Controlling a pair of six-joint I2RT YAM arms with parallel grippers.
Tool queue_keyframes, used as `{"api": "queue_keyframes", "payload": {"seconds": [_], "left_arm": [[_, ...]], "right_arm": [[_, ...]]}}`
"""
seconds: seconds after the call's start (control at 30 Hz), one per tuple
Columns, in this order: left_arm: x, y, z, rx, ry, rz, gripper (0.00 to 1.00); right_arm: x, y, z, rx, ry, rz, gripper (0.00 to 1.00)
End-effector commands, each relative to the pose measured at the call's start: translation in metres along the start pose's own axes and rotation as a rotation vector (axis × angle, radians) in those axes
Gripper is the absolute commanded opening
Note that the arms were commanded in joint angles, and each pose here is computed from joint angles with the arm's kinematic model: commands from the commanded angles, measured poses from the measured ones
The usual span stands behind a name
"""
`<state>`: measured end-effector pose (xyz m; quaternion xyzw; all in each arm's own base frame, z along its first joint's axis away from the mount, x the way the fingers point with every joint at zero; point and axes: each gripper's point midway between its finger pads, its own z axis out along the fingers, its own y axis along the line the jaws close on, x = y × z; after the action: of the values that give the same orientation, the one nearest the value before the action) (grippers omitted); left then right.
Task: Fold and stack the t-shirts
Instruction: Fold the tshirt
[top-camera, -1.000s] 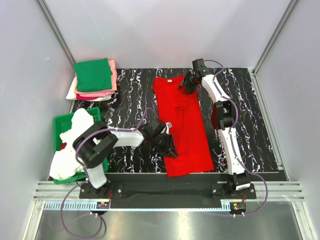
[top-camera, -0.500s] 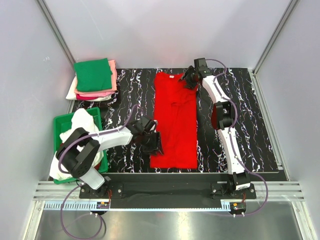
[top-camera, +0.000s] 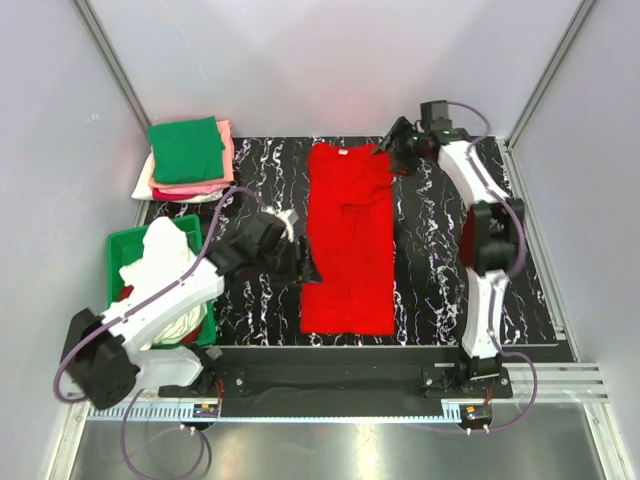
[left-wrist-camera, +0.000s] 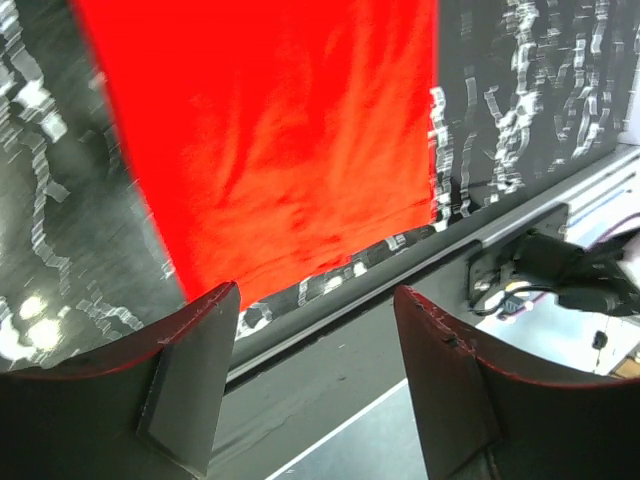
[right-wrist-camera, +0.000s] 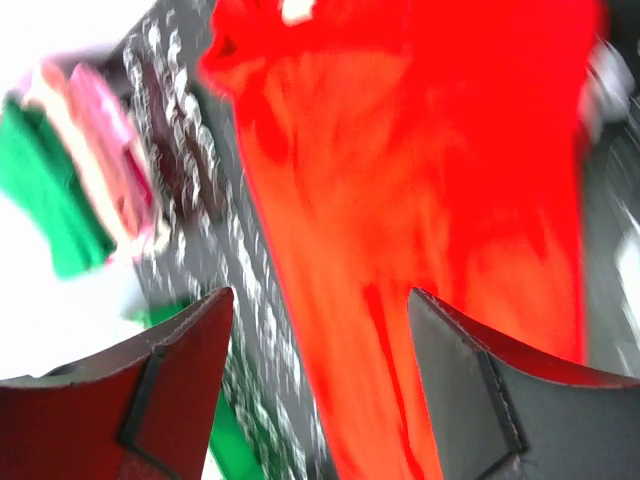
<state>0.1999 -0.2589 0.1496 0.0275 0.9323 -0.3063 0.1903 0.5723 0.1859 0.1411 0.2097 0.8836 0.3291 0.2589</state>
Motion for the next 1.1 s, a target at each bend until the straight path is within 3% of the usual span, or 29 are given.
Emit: {"api": "queue_keyframes", "payload": {"seconds": [0.0, 0.03, 0.1, 0.13, 0.2, 0.23, 0.27, 0.33, 0.63, 1.0, 1.07], "left_arm": [[0.021, 0.034, 0.002, -0.060, -0.004, -0.052, 0.70], [0.022, 0.034, 0.003, -0.041, -0.016, -0.056, 0.70], [0.038, 0.049, 0.007, -0.052, 0.000, -0.080, 0.70], [0.041, 0.052, 0.009, -0.047, -0.004, -0.084, 0.70], [0.056, 0.064, 0.015, -0.053, 0.018, -0.105, 0.70], [0.058, 0.065, 0.017, -0.043, 0.013, -0.106, 0.70], [0.061, 0.066, 0.018, -0.033, 0.017, -0.111, 0.70], [0.069, 0.073, 0.023, -0.035, 0.021, -0.126, 0.70], [0.086, 0.084, 0.037, -0.007, 0.035, -0.177, 0.70], [0.096, 0.087, 0.050, 0.008, 0.052, -0.211, 0.67], [0.098, 0.085, 0.051, 0.013, 0.060, -0.218, 0.65]], "right_arm": [[0.007, 0.034, -0.124, -0.010, -0.114, -0.148, 0.78], [0.044, -0.011, -0.117, 0.087, -0.032, -0.108, 0.78], [0.077, -0.032, -0.149, 0.136, -0.023, -0.104, 0.78], [0.120, -0.078, -0.146, 0.226, 0.064, -0.056, 0.78], [0.152, -0.094, -0.170, 0.233, 0.063, -0.034, 0.77], [0.191, -0.129, -0.171, 0.292, 0.130, 0.005, 0.77], [0.199, -0.126, -0.183, 0.254, 0.095, 0.015, 0.77], [0.240, -0.153, -0.187, 0.270, 0.143, 0.052, 0.77], [0.315, -0.200, -0.193, 0.298, 0.249, 0.125, 0.69], [0.361, -0.194, -0.192, 0.306, 0.330, 0.089, 0.65], [0.366, -0.194, -0.192, 0.314, 0.329, 0.092, 0.59]]}}
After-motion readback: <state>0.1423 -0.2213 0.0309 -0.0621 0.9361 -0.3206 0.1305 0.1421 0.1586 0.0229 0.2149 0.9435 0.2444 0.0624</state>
